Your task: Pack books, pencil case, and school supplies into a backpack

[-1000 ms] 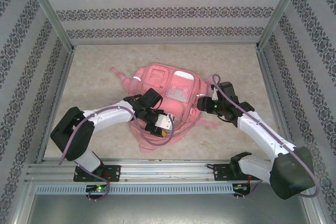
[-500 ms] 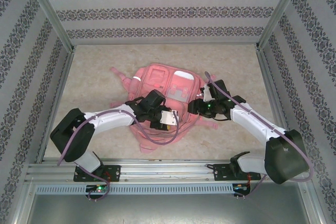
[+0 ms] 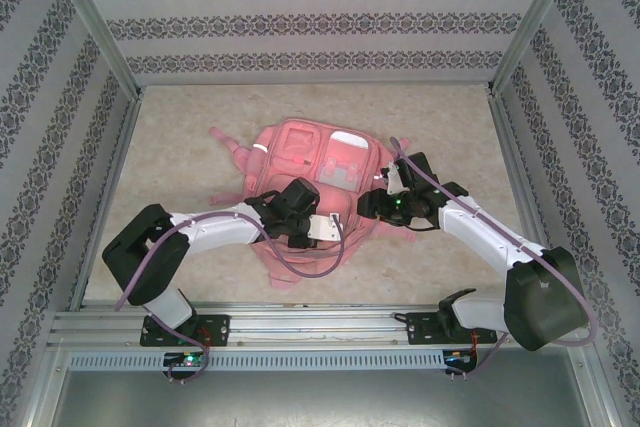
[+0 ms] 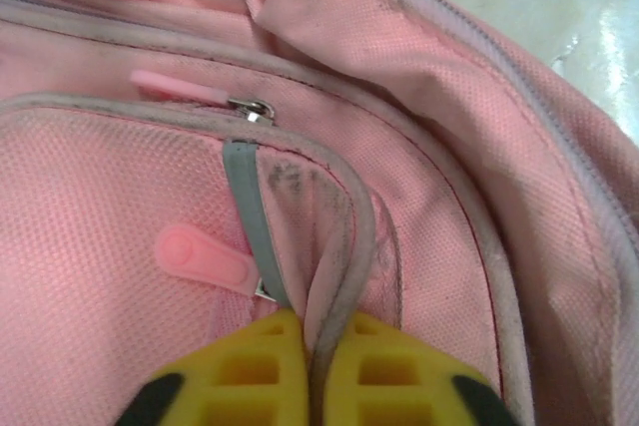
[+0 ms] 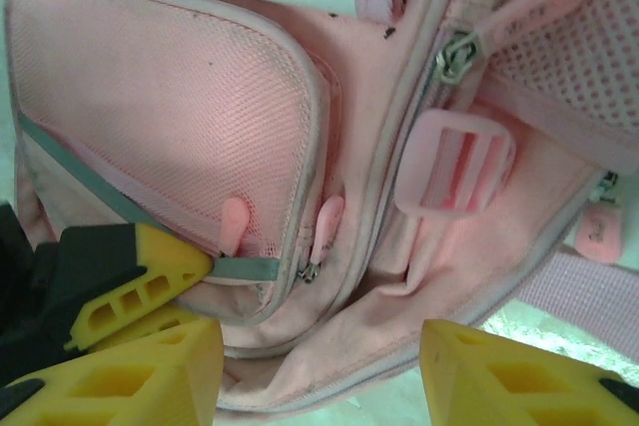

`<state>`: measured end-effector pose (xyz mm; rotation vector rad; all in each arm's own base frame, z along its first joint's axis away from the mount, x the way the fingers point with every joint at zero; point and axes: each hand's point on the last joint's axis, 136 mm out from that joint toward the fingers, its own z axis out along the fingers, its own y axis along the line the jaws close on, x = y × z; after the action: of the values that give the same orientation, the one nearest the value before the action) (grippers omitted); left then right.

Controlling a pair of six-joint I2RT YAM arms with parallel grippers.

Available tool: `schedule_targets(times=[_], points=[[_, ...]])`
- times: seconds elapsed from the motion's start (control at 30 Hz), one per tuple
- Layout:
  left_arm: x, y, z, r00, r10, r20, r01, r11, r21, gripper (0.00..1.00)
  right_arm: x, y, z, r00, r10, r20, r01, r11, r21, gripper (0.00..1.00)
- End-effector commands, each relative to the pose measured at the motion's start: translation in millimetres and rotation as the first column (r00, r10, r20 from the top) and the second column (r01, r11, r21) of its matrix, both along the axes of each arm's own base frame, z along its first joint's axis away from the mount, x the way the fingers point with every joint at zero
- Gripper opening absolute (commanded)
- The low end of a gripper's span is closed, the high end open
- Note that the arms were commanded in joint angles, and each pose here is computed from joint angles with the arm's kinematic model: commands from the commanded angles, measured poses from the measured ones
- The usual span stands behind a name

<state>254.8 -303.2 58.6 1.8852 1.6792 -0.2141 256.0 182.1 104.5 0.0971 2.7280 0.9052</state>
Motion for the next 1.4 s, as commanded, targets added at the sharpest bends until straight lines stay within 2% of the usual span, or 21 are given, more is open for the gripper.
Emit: schedule_targets(times=[0.0,0.07,0.17,0.27,0.37,0.57,0.73,0.97,1.13,1.37], points=[[12,6,9,0.997,0.069,0.033,-0.069,0.997,0.018,0.0,-6,-1,-4,0.998,-0.036,-0.046,0.036,0.999,-0.006,0.54],[9,3,21,0.998,0.065,0.026,-0.064,0.998,-0.014,0.0,-8,-3,-5,0.983,-0.136,-0.12,0.138,0.99,0.008,0.54],[3,-1,39,0.997,0.073,0.019,-0.071,0.993,-0.097,0.0,-12,2,-5,0.91,-0.312,-0.273,0.342,0.937,0.069,0.52],[-1,-6,55,0.996,0.084,0.029,-0.077,0.976,-0.204,0.0,-9,8,-3,0.854,-0.411,-0.319,0.464,0.879,0.108,0.44],[-8,-8,59,0.997,0.066,0.031,-0.056,0.965,-0.255,0.0,-8,8,-9,0.781,-0.497,-0.379,0.559,0.826,0.068,0.4],[-14,-7,52,0.998,0.045,0.034,-0.034,0.962,-0.271,0.0,0,17,-17,0.68,-0.564,-0.468,0.651,0.759,0.031,0.5],[-16,-9,59,0.998,0.043,0.05,-0.024,0.945,-0.327,0.0,-3,27,-33,0.574,-0.599,-0.559,0.716,0.698,-0.012,0.46],[-25,-10,63,0.998,-0.005,0.064,0.029,0.928,-0.372,0.0,10,40,-28,0.55,-0.603,-0.577,0.738,0.675,-0.001,0.43],[-26,-11,69,0.998,-0.009,0.067,0.036,0.911,-0.411,0.0,5,40,-34,0.478,-0.636,-0.606,0.786,0.618,-0.03,0.43],[-23,-13,66,0.998,-0.012,0.065,0.038,0.911,-0.411,0.0,-5,64,-32,0.444,-0.579,-0.684,0.794,0.608,0.002,0.43]])
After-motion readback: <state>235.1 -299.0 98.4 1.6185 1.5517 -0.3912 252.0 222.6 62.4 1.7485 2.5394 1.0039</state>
